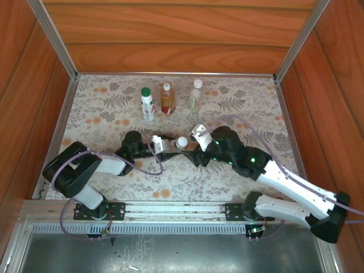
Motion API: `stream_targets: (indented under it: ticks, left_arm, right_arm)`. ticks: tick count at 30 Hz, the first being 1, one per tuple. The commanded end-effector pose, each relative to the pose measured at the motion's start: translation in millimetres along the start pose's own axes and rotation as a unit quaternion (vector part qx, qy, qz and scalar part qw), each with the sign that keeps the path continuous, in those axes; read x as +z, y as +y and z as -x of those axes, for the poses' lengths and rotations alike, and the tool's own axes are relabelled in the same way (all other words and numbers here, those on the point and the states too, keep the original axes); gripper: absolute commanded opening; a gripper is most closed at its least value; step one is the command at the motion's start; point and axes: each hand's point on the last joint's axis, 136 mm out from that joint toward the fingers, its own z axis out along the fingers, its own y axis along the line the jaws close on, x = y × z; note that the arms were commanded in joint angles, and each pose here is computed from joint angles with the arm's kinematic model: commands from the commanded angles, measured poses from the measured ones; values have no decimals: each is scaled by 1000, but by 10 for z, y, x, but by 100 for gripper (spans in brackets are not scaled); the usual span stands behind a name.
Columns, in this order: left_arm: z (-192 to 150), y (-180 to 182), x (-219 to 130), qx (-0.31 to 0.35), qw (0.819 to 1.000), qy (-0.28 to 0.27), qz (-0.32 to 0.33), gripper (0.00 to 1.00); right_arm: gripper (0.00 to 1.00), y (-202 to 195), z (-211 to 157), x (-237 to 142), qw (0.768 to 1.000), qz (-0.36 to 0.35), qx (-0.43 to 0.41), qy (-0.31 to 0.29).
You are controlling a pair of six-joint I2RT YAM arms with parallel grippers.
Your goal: Screw on the bottle caps
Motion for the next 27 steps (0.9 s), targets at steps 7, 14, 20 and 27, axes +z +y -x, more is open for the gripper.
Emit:
stream_targets:
  ticks: [7, 14, 20, 27]
  left_arm:
    - [449, -41, 34, -53, 995, -57, -56, 54]
    - [435, -43, 50, -51, 995, -56, -58, 54]
    - [411, -34, 38, -47, 996, -53, -50, 59]
    - [327, 118, 40, -46, 998, -39, 15, 93]
  right_arm:
    - [74, -16, 453, 67, 988, 1, -20, -151]
    - [53, -71, 434, 272, 992, -5, 3, -126]
    - [25, -104, 369, 256, 995, -14, 5, -104]
    - [19, -482, 179, 157, 990, -124, 31, -64]
